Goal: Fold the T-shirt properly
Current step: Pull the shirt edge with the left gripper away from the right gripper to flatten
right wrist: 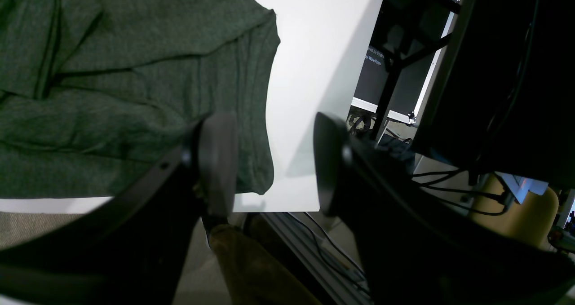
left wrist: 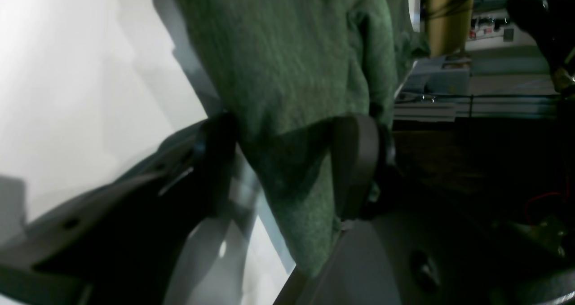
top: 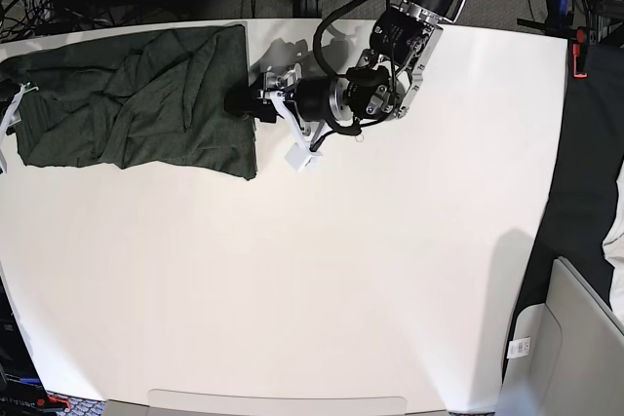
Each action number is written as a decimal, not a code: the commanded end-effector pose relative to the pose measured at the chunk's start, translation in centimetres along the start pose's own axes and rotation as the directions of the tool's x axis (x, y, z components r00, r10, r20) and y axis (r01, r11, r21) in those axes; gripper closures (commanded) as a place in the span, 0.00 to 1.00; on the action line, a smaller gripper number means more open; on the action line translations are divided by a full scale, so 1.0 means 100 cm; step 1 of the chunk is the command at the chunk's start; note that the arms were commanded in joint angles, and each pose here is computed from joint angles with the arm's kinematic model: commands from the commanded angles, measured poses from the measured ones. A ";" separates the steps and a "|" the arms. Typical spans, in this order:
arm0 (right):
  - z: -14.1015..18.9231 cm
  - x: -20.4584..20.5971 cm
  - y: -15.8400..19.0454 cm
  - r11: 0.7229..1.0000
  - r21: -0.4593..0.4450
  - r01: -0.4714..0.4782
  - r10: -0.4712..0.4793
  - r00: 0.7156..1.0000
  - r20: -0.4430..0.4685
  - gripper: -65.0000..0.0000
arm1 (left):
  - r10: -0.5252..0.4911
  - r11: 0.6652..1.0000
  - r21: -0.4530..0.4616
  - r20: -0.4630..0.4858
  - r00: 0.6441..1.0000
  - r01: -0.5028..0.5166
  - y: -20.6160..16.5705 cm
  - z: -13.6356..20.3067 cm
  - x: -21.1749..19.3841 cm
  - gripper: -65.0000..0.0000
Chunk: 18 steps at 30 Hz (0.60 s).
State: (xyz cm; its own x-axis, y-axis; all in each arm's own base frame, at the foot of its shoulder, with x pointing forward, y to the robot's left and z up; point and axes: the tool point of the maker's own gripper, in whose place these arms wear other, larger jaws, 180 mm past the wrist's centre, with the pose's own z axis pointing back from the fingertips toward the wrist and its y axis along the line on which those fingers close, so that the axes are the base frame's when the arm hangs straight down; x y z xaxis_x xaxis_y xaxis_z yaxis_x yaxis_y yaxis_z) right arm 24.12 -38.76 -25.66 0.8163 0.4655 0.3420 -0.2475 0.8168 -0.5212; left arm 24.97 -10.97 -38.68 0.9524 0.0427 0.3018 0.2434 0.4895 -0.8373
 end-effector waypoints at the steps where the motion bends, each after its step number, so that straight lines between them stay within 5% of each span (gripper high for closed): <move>1: 0.008 0.008 -0.014 0.999 -0.041 -0.011 0.012 1.000 0.023 0.62 | 0.002 0.999 -0.039 0.004 1.000 -0.002 -0.012 -0.003 0.003 0.50; 9: 0.008 0.008 -0.014 0.999 -0.043 -0.009 0.010 1.000 0.024 0.62 | 0.002 0.999 -0.041 0.003 1.000 -0.002 -0.013 -0.004 0.004 0.70; 15: 0.008 0.008 -0.014 0.999 -0.043 -0.009 0.010 1.000 0.024 0.62 | 0.005 0.999 -0.038 0.001 1.000 -0.005 -0.011 -0.002 0.004 0.97; 18: 0.008 0.008 -0.015 0.999 -0.044 -0.007 0.008 1.000 0.025 0.62 | 0.000 1.000 -0.024 0.004 1.000 0.000 -0.005 0.003 0.005 0.99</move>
State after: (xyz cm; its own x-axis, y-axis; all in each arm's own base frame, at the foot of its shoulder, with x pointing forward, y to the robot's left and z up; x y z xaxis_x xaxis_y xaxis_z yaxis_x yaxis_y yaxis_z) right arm 24.16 -38.77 -25.62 0.8158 0.4653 0.3435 -0.2464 0.8169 -0.5214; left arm 25.11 -10.83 -38.68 0.9524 0.0436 0.3017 0.2428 0.4902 -0.8371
